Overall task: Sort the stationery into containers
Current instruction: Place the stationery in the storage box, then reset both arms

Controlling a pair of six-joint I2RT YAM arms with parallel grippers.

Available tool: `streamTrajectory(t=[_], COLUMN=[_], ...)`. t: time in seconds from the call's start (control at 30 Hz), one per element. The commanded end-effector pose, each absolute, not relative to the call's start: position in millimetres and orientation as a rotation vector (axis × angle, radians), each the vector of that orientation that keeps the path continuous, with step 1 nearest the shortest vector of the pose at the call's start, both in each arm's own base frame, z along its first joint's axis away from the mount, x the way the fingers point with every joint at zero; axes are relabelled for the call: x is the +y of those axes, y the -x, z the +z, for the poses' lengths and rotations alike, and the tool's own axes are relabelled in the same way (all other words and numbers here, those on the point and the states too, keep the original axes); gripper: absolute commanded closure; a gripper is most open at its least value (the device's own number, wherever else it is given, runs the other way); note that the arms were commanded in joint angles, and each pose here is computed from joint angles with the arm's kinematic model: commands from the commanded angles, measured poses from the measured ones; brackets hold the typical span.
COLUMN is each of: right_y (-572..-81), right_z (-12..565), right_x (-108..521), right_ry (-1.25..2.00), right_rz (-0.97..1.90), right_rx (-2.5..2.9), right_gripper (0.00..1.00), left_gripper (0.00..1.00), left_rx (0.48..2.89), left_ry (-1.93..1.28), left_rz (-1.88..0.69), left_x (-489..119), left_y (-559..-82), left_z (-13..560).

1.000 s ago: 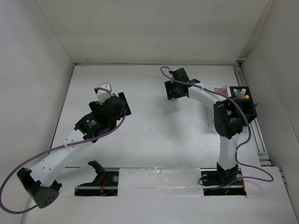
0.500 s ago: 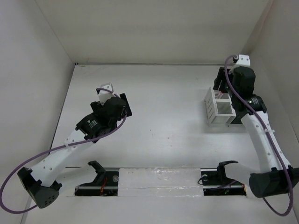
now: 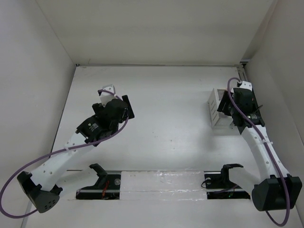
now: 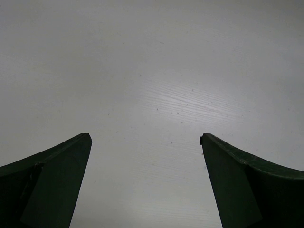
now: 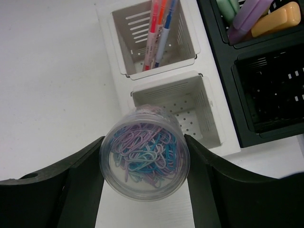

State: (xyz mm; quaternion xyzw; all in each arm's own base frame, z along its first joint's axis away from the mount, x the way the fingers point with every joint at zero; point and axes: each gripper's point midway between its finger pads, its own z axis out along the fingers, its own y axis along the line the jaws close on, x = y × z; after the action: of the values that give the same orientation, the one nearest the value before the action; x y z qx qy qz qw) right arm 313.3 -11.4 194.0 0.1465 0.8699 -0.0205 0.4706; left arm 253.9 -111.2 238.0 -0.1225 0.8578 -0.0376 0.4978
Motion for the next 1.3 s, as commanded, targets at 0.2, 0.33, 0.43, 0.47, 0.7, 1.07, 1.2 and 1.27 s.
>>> streamTrajectory(t=[0.2, 0.33, 0.43, 0.47, 0.7, 1.07, 1.2, 1.27], right_y=[-328, -330, -331, -332, -336, -338, -336, -337], right_z=[202, 201, 199, 195, 190, 198, 215, 228], right_x=[-39, -47, -52, -52, -47, -37, -37, -33], right_ry=[-0.486, -0.509, -0.515, -0.516, -0.500, -0.466, -0.460, -0.445], right_rz=[-0.123, -0.111, -0.118, -0.121, -0.089, -0.025, -0.017, -0.005], right_rx=[2.031, 2.029, 2.030, 2.042, 2.060, 2.052, 2.003, 1.982], right_gripper=[1.00, 1.00, 1.00, 1.00, 0.97, 0.00, 0.00, 0.00], left_gripper=[0.00, 0.00, 0.00, 0.00, 0.00, 0.00, 0.00, 0.00], left_rx=[2.053, 2.053, 2.053, 2.047, 2.047, 2.047, 2.047, 2.047], left_ry=[0.303, 0.303, 0.303, 0.306, 0.306, 0.306, 0.306, 0.306], left_rz=[-0.098, -0.098, -0.098, -0.106, -0.106, -0.106, -0.106, -0.106], left_x=[-107, -107, -107, -106, -105, -105, -105, -105], left_y=[-254, -254, -254, -253, -251, -251, -251, -251], left_z=[242, 242, 242, 244, 243, 243, 243, 243])
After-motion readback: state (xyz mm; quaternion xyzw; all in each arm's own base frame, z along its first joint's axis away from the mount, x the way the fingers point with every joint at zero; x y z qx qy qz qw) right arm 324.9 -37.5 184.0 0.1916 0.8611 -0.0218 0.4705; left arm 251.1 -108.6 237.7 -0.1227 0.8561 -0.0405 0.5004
